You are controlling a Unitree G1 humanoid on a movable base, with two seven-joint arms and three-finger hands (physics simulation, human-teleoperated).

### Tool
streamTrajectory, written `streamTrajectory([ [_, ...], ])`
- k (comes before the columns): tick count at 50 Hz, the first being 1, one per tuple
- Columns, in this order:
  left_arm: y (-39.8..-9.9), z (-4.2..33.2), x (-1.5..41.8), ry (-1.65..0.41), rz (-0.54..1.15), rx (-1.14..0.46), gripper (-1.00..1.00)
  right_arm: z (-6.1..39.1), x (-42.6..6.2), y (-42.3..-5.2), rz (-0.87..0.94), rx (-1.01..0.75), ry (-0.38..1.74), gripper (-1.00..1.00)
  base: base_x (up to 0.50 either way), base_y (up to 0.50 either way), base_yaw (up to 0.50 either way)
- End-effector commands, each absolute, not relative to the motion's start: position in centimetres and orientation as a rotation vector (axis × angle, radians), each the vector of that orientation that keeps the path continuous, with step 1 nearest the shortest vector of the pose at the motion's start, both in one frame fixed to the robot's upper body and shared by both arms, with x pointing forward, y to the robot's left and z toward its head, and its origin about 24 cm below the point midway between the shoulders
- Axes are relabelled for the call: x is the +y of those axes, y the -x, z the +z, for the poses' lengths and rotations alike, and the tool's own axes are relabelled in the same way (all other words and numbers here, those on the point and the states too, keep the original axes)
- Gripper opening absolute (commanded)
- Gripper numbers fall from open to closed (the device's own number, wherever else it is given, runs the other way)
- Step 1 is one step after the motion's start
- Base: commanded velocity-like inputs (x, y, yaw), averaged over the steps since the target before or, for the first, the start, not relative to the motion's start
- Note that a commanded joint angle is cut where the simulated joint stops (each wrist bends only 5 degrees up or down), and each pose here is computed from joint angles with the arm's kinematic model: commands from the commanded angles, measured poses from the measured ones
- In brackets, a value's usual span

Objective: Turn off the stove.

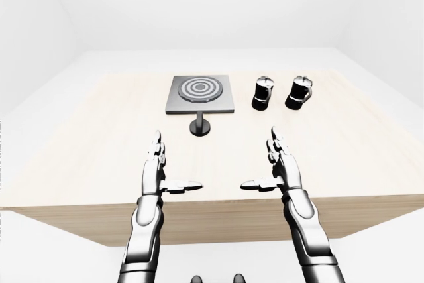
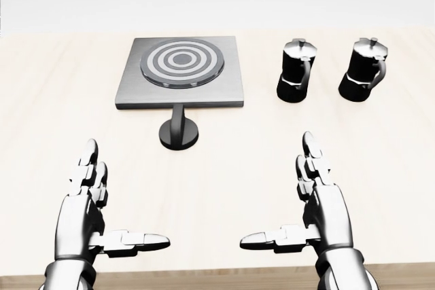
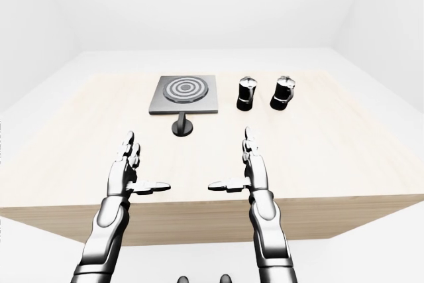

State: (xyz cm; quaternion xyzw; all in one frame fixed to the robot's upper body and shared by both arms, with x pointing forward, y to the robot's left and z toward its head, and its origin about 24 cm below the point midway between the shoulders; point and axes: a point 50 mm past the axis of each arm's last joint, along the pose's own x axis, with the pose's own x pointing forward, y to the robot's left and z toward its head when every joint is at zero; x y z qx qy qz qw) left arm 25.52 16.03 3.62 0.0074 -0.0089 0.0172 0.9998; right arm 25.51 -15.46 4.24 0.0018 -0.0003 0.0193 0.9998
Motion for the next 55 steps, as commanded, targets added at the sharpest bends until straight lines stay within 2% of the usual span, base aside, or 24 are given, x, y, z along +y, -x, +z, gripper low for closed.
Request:
streamTrajectory([
  [1,-25.48,3.51,16.12,-0.016,0.040,-0.017,1.00,4.28,-15.39,-25.48,0.045,0.002,-0.003,1.00,0.00,0.24,0.00],
  [30,-25.56,3.41,16.16,-0.015,0.044,-0.016,1.00,4.07,-15.44,-25.58,0.041,0.011,-0.007,1.00,0.00,0.24,0.00],
  [44,-25.37,3.65,16.13,-0.010,0.039,-0.018,1.00,4.01,-15.21,-25.70,0.062,0.012,0.007,1.00,0.00,0.00,0.00],
  [55,-25.50,3.49,16.14,-0.013,0.042,-0.017,1.00,3.99,-15.24,-25.66,0.061,0.015,0.008,1.00,0.23,0.00,0.00],
])
